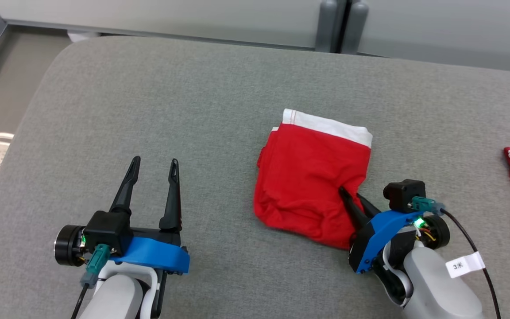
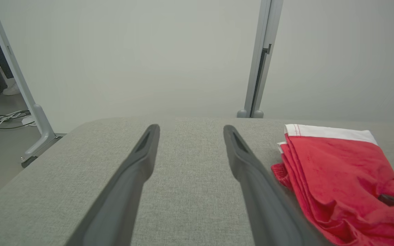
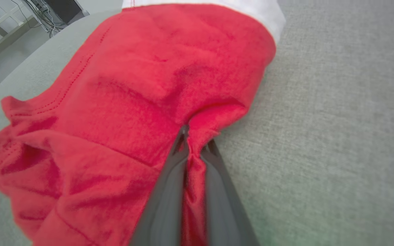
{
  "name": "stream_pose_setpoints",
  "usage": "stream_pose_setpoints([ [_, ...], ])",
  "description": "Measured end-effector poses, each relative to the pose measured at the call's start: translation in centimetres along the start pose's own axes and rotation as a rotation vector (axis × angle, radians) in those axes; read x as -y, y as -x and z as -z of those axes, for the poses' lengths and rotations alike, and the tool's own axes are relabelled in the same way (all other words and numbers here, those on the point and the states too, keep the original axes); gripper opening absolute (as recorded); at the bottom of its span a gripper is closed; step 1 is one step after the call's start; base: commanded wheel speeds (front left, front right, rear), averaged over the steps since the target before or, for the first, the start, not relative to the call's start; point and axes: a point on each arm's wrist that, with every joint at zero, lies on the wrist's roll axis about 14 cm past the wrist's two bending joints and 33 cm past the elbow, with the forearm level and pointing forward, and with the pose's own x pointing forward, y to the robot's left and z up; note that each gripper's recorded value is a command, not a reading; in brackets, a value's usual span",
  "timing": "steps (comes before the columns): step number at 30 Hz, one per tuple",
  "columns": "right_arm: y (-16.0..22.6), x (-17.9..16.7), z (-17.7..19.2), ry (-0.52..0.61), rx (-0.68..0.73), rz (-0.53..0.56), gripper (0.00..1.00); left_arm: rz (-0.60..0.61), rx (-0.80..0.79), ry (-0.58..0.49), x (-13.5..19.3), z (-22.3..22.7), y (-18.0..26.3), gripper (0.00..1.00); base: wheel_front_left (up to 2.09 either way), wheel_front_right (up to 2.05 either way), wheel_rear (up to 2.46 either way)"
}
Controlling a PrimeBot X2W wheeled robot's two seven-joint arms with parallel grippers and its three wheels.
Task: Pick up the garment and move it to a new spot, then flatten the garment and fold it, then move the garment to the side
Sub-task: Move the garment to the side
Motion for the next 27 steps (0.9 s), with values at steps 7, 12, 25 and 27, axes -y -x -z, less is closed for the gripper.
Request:
stream_pose_setpoints([
  [7,3.0,2.4,-1.3,0.064,0.067,0.043,0.00,0.059,-0.008,0.000,1.9,0.5,-0.3,1.00,0.00,0.00,0.00],
  [12,7.7,6.6,-0.3,0.074,0.054,0.150,0.00,0.156,-0.014,0.007,5.1,1.0,-1.4,1.00,0.00,0.00,0.00],
  [25,18.9,17.3,-2.4,0.126,0.066,0.489,0.00,0.448,0.014,0.047,15.2,0.2,-4.1,1.00,0.00,0.00,0.00],
  [27,19.3,19.1,-3.9,0.162,0.077,0.525,0.00,0.458,0.008,0.048,15.5,0.6,-4.6,1.00,0.00,0.00,0.00],
])
